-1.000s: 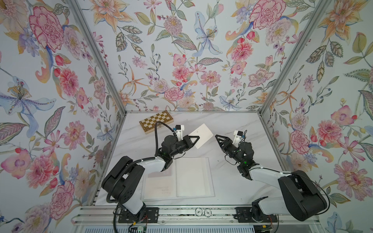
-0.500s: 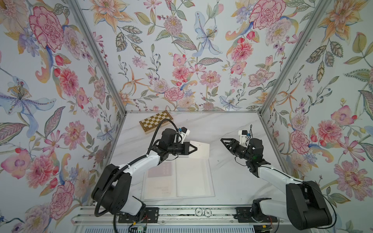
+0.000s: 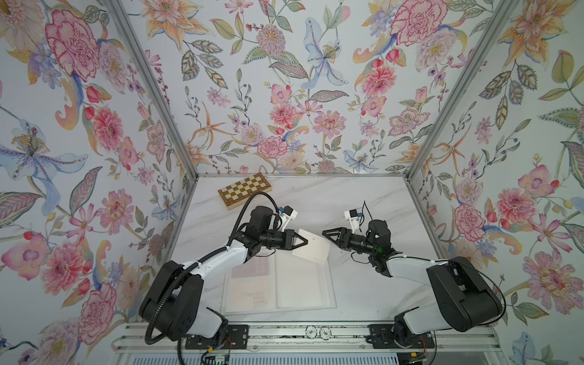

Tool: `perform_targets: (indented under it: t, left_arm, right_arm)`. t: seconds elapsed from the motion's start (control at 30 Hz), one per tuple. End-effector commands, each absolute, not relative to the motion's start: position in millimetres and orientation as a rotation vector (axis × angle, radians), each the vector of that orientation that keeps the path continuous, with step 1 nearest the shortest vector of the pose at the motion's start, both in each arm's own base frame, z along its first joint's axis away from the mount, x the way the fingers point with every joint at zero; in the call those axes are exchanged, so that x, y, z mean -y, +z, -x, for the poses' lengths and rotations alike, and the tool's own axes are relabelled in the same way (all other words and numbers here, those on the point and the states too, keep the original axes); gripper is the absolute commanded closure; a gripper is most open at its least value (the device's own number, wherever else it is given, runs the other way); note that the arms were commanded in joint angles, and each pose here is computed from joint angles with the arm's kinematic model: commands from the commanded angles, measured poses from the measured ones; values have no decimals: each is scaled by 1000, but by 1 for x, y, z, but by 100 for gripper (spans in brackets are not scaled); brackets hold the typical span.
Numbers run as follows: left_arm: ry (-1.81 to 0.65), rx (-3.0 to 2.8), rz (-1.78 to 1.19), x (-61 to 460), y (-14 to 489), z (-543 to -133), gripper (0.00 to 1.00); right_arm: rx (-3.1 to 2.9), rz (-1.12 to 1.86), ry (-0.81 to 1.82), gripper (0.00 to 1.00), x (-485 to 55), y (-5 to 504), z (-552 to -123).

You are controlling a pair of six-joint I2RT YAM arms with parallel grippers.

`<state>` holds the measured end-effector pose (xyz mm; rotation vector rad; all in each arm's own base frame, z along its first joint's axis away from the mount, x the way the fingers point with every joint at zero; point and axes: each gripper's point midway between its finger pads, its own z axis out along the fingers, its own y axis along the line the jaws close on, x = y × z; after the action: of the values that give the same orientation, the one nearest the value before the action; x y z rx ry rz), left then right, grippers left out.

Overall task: Place the photos into the photo albums
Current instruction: Pick up the photo at the center of the board.

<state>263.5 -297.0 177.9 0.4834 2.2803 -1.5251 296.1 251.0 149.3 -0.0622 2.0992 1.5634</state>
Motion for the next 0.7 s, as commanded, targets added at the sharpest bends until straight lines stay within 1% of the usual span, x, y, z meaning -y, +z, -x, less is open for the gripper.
perform_targets:
  t: [0.0,0.17,0.3,0.53,0.67]
  left_arm:
    - [-1559,-2248,-473,293,182,-266,100]
    - [-1559,-2247,-439,289,180,-273,100]
    - [-1565,-2239,-416,287,180,-278,100]
    - [-1518,-2268,-386,279,174,-283,100]
    - [-1465,-2302,-363,271,167,-286,100]
  right_arm:
    - [-2092,83,1589,41,-255,145,-288]
    - [-2068,110,1661,42,-267,148,-274]
    - [-2069,149,1688,45,-278,150,-264]
    - [-2067,110,1680,57,-279,150,-264]
    - [-2042,101,1715,72,-282,156,-265]
